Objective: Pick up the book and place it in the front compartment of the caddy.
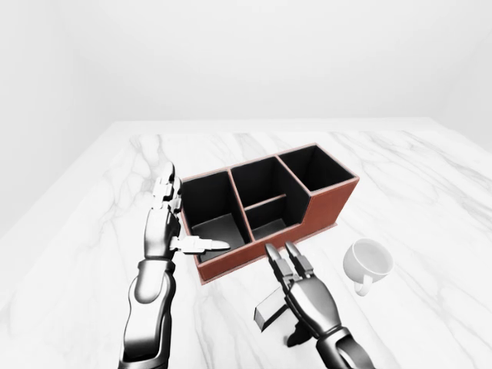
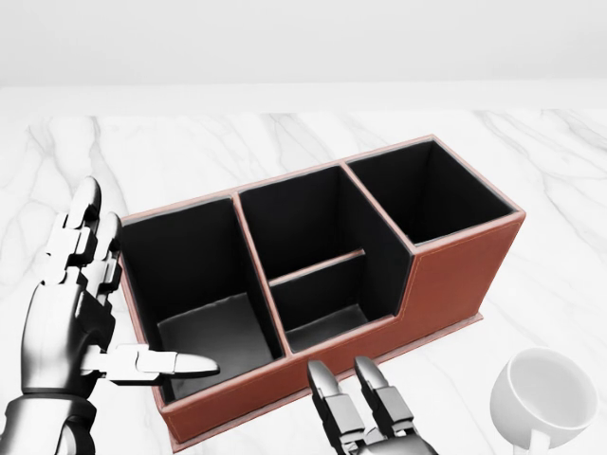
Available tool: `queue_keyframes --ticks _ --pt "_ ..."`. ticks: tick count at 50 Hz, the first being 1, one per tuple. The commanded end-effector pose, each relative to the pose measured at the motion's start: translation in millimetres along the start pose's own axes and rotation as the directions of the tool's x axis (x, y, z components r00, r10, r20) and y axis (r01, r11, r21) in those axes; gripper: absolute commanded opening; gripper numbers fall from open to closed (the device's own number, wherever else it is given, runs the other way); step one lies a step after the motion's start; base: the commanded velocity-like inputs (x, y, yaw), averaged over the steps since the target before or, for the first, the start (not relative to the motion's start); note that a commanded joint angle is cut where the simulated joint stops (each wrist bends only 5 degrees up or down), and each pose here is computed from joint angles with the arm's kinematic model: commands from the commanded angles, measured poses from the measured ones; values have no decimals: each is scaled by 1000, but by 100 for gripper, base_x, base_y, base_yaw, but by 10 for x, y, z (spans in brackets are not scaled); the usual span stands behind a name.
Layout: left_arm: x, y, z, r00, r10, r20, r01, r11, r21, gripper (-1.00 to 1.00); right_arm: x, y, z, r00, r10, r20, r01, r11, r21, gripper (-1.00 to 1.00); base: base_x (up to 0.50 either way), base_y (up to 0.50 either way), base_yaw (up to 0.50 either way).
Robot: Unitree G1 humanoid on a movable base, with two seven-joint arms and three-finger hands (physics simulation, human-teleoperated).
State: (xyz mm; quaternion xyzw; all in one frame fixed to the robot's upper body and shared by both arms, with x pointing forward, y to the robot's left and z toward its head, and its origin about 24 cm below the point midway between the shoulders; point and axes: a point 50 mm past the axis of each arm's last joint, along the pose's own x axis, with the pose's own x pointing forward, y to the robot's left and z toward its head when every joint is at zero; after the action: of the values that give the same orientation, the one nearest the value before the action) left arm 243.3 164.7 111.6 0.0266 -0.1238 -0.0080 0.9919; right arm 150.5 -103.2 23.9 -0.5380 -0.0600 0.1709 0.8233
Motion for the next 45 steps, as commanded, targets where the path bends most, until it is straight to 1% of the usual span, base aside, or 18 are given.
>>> queue_keyframes --ticks 1,3,14,15,16,17,18,30,45 --pt "-1 -2 -10 1000 1 -4 -1 1000 1 100 -13 72 -23 1000 16 -11 -16 1000 -3 100 0 0 0" --pt "4 -2 -43 1000 1 -18 -1 1000 -1 100 -15 81 -22 1000 18 -10 -18 1000 -4 100 0 0 0" --pt "5 2 -29 1000 3 -12 -3 1000 0 100 -34 133 -9 999 34 -3 -34 999 -7 100 0 0 0" --pt "6 4 -19 1000 3 -8 -3 1000 0 100 -38 140 -7 999 35 -2 -35 999 -7 98 0 0 0" --pt "8 4 -19 1000 3 -7 -3 1000 0 100 -39 144 -6 999 36 -2 -36 999 -7 47 0 0 0" --pt "10 5 -23 1000 4 -9 -4 1000 0 100 -41 149 -6 999 38 -1 -38 999 -5 -60 0 0 0" --pt "11 6 -24 1000 4 -10 -4 1000 0 100 -42 154 -2 999 41 0 -41 999 -4 -100 0 0 0" --pt "6 10 6 1000 6 3 -6 1000 2 100 -37 147 20 999 39 11 -39 999 3 -100 0 0 0" --pt "13 17 -26 1000 11 -10 -11 1000 1 100 -35 92 68 999 27 31 -27 999 19 -100 0 0 0"
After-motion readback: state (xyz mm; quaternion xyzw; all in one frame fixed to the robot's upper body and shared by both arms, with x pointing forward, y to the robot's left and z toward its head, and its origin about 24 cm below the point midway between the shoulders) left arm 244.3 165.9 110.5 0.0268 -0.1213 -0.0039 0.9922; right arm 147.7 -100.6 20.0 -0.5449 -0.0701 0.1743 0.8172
